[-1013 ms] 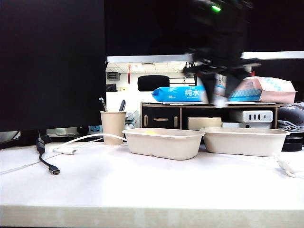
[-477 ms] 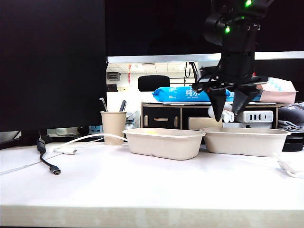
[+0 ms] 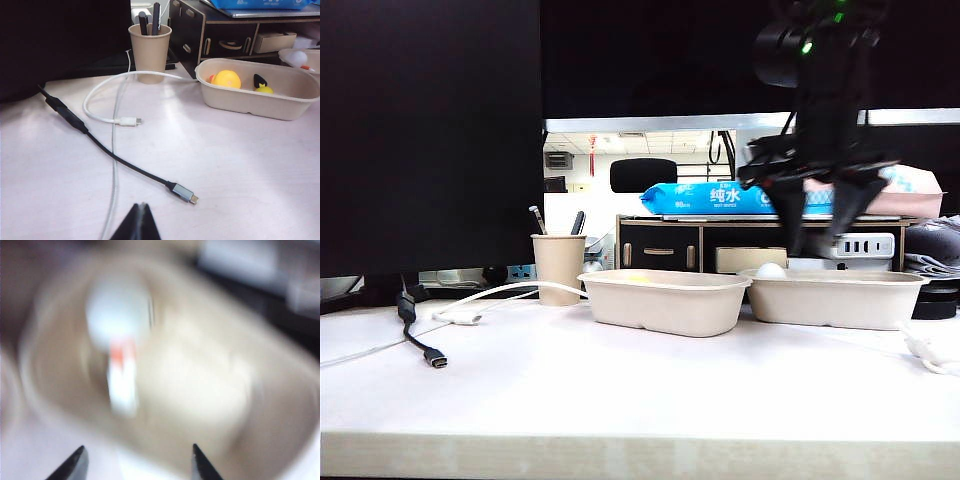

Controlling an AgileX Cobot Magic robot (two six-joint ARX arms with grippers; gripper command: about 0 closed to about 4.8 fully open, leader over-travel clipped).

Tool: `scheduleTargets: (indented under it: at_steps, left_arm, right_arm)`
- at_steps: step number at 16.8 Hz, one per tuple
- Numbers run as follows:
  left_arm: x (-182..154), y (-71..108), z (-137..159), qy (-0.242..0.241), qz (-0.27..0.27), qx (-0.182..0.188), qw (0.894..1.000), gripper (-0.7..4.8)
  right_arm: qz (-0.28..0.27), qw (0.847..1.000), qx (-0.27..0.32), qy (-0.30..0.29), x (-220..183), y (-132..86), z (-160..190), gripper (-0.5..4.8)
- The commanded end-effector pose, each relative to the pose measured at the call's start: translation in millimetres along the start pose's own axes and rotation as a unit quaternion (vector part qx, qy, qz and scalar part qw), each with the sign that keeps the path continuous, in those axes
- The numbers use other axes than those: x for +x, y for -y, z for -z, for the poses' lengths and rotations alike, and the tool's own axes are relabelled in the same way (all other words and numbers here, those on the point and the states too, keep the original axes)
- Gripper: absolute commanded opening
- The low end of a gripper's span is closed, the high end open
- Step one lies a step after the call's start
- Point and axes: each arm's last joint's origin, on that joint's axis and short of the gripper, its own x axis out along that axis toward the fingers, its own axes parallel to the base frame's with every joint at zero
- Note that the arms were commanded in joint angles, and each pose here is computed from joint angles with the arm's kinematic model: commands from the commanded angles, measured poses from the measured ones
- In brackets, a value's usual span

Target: Put the dolls with similar colors into the same paper box, while dolls with different colors go into separate paper boxes.

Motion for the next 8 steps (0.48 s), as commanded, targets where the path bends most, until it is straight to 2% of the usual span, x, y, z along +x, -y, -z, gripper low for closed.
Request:
scheduleTargets:
  at_steps: [1,3,5,8]
  left_arm:
    - [0.0,-0.1,-1.0,0.004,0.000,0.000,1.000,-0.05]
    - [0.0,-0.1,-1.0,0.004,0.000,0.000,1.000,-0.05]
    - [0.0,-0.1,-1.0,0.004,0.000,0.000,1.000,-0.05]
    - [-0.1,-0.1,-1.1,0.005,0.000,0.000,1.000,-0.05]
  right_arm:
    - [0.002,0.997,-0.042,-0.067,-19.4,2.6,17.7,2.62]
    - [0.002,0.990,-0.060,-0.129,-29.8,5.9,32.6,2.62]
    - [0.000,0.984,-0.071,-0.161,-29.8,6.2,39.6,2.62]
    - [-0.005,0.984,-0.071,-0.166,-18.3,3.8,45.7,2.62]
